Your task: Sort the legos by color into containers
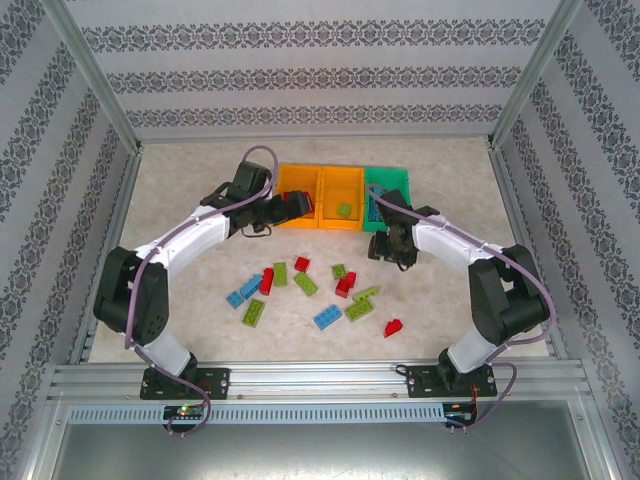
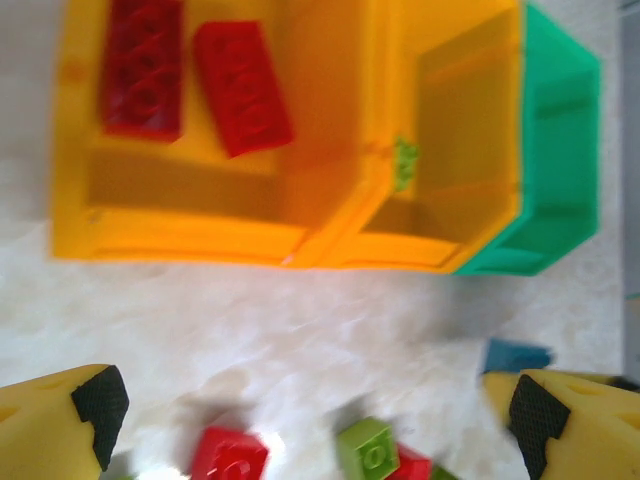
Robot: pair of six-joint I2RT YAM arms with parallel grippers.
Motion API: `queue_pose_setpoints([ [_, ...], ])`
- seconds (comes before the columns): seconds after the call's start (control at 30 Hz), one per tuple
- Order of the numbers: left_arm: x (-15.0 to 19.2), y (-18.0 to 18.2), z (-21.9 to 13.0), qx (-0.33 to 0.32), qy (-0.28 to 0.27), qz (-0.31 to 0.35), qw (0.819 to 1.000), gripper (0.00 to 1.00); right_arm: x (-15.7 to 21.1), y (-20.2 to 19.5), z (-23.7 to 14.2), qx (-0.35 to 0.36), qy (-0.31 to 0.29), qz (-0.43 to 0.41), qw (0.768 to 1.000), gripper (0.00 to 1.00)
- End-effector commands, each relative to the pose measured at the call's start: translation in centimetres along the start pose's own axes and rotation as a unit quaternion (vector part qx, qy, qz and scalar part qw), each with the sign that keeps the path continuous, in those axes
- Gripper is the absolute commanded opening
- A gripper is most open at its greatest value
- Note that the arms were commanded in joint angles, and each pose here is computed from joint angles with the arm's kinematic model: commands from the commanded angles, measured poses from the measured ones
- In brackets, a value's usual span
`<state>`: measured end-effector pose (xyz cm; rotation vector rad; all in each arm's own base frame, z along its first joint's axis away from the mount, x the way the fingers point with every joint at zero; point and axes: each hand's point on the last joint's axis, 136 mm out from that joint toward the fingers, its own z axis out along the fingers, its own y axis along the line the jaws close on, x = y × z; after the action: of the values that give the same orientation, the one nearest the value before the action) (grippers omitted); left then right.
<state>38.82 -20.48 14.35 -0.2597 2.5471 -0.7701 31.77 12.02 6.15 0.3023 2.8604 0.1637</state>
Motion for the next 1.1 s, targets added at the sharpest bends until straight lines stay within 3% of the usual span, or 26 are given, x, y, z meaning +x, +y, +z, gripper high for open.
queue_pose_setpoints([
  [0.0, 2.3, 4.4, -1.8, -0.088, 0.016, -0.008, 0.996, 1.0, -4.7, 0.6, -2.4, -0.01, -0.057, -0.012, 0.998, 0.54],
  [0.2, 6.1, 9.2, -4.7, -0.162, 0.039, -0.037, 0.985, 1.0, -11.3, 1.2, -2.6, -0.014, -0.095, -0.017, 0.995, 0.54],
  [0.47, 10.9, 14.1, -7.5, -0.238, 0.078, -0.107, 0.962, 1.0, -16.3, 1.8, -0.6, -0.021, -0.099, -0.019, 0.995, 0.56],
  [0.67, 14.2, 16.0, -7.9, -0.255, 0.1, -0.169, 0.947, 1.0, -17.7, 1.5, 0.8, -0.018, -0.09, -0.017, 0.996, 0.61],
  [1.07, 14.8, 15.6, -7.7, -0.236, 0.092, -0.221, 0.942, 1.0, -17.6, 1.9, 0.8, -0.033, -0.093, -0.017, 0.995, 0.77],
])
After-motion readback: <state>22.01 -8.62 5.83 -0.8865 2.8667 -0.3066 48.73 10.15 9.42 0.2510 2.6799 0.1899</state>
